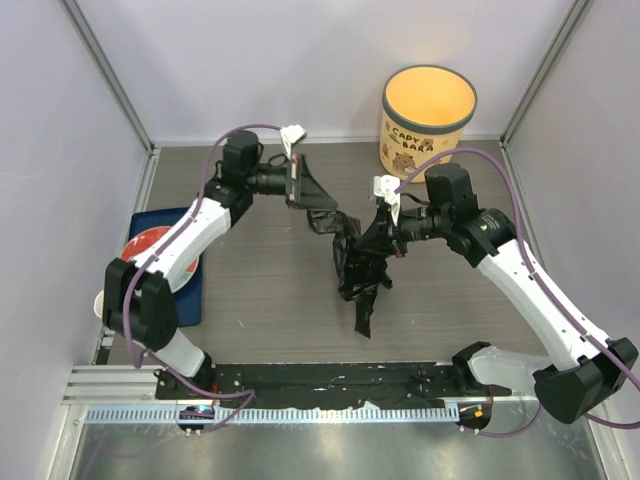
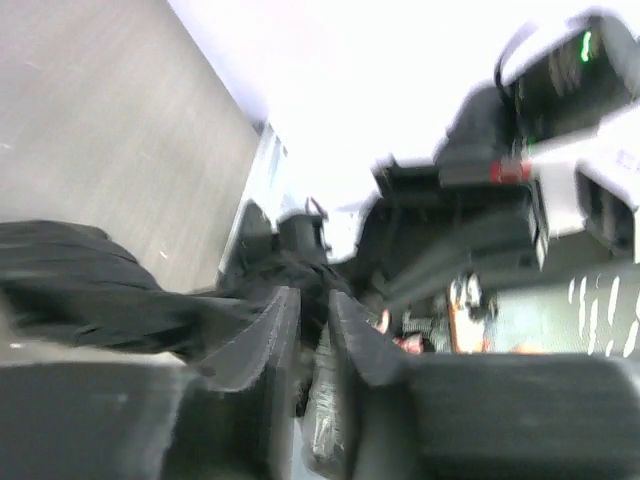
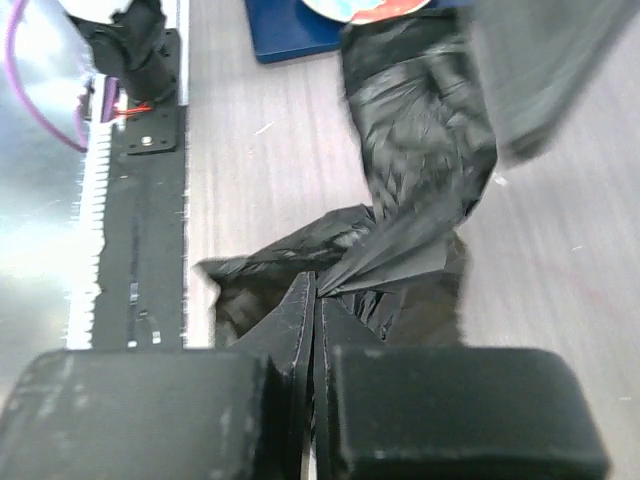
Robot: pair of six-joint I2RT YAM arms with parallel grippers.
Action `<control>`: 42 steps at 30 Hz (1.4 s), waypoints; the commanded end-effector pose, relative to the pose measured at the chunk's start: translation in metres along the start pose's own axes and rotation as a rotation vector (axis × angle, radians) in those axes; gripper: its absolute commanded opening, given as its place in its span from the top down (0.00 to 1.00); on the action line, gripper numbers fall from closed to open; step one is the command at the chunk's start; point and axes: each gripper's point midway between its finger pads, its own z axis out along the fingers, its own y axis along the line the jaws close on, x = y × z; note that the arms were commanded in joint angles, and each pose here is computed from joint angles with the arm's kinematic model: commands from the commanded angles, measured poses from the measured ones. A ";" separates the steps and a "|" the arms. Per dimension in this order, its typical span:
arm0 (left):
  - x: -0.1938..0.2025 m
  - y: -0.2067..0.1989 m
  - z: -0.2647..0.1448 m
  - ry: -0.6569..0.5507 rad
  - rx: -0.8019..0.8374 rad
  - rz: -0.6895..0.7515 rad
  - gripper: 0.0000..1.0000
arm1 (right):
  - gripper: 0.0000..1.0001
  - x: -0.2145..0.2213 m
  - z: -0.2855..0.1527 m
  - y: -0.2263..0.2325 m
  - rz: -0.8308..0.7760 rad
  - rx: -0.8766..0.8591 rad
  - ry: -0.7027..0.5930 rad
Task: Put the trash bags into the trash bin
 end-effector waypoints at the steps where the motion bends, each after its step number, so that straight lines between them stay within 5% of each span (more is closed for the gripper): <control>1: -0.079 0.008 -0.038 -0.252 -0.022 -0.188 0.52 | 0.99 0.011 -0.004 0.033 0.161 -0.090 0.016; 4: -0.075 0.018 -0.046 -0.277 -0.043 -0.219 0.29 | 0.99 0.012 -0.001 0.032 0.266 -0.090 0.023; 7: -0.055 0.031 -0.061 -0.308 -0.107 -0.252 0.20 | 0.99 0.013 0.001 0.022 0.399 -0.054 0.020; 11: -0.018 0.067 -0.113 -0.385 -0.265 -0.136 0.28 | 0.99 0.008 0.002 0.004 0.606 0.008 -0.034; 16: 0.004 0.040 -0.141 -0.464 -0.425 0.212 0.34 | 0.99 0.017 0.003 -0.029 0.780 0.128 -0.076; 23: 0.062 0.029 -0.076 -0.249 -0.448 0.428 0.24 | 0.99 0.008 0.004 -0.037 0.875 0.104 -0.157; 37: 0.017 0.038 0.005 -0.194 -0.398 0.513 0.08 | 0.99 -0.008 0.006 -0.029 0.893 0.046 -0.215; 41: 0.006 0.050 0.008 -0.183 -0.444 0.543 0.14 | 0.99 -0.014 0.005 -0.024 0.889 0.018 -0.226; 42: 0.005 0.054 0.008 -0.180 -0.459 0.546 0.25 | 0.99 -0.014 0.004 -0.023 0.885 0.015 -0.225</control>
